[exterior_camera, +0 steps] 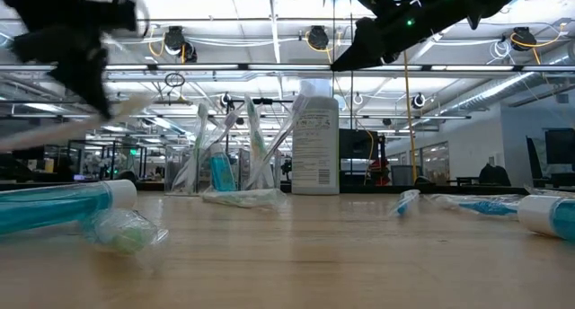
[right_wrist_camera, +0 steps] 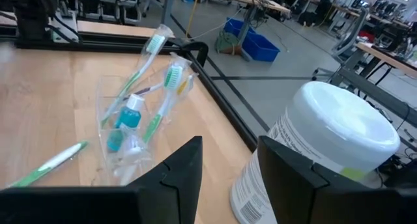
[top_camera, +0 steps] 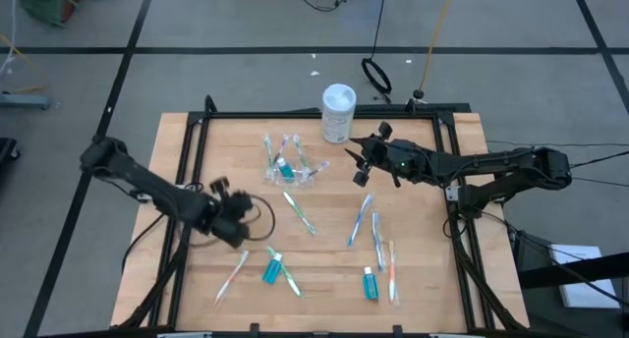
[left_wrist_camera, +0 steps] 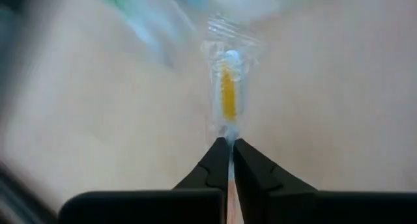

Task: Pick & Place toothbrushing station
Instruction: Put the orange toothbrush into the transparent organizer

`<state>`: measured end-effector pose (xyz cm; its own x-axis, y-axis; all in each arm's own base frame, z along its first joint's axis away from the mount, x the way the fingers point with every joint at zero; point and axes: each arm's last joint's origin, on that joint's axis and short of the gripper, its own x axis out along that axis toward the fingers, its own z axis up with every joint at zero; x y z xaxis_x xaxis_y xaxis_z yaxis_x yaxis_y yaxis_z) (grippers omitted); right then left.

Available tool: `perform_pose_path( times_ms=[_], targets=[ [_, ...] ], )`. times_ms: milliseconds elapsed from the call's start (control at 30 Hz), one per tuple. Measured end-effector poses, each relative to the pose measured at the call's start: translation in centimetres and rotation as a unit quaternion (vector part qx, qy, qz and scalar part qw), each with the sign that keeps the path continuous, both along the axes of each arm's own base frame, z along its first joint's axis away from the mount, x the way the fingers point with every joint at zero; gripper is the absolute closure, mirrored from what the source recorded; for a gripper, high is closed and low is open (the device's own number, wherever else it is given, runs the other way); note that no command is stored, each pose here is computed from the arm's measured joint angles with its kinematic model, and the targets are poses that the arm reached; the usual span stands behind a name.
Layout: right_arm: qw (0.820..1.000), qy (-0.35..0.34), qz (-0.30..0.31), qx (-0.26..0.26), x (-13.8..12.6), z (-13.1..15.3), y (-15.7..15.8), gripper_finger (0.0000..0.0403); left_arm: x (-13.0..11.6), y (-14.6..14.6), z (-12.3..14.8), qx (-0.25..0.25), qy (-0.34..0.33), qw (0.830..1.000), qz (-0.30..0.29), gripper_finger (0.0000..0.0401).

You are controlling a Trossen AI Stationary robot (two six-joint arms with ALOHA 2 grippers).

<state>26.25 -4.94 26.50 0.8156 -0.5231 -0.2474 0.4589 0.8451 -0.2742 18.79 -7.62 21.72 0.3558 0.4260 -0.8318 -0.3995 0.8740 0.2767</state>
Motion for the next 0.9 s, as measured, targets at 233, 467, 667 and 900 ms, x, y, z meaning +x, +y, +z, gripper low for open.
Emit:
perform_pose_path(
  times_ms=[233, 467, 667, 900],
  targets=[
    [1.000, 0.008, 0.004, -0.012, 0.0, 0.0, 0.0, 0.0264, 0.3, 3.2, 5.9, 0.126, -0.292, 0.936, 0.150, 0.0387],
    [1.000, 0.014, 0.007, -0.026, 0.0, 0.0, 0.0, 0.0264, 0.6, 5.4, 7.7, 0.207, -0.369, 0.873, 0.242, 0.0388],
    [0.999, 0.010, 0.010, -0.043, 0.1, 0.3, -0.1, 0.0264, 3.4, 6.6, 5.1, 0.211, -0.331, 0.885, 0.252, 0.0384],
    [0.999, 0.012, -0.013, -0.042, -0.2, 0.3, -1.2, 0.0264, 6.8, 9.0, 3.4, 0.164, -0.317, 0.917, 0.180, 0.0387]
  ],
)
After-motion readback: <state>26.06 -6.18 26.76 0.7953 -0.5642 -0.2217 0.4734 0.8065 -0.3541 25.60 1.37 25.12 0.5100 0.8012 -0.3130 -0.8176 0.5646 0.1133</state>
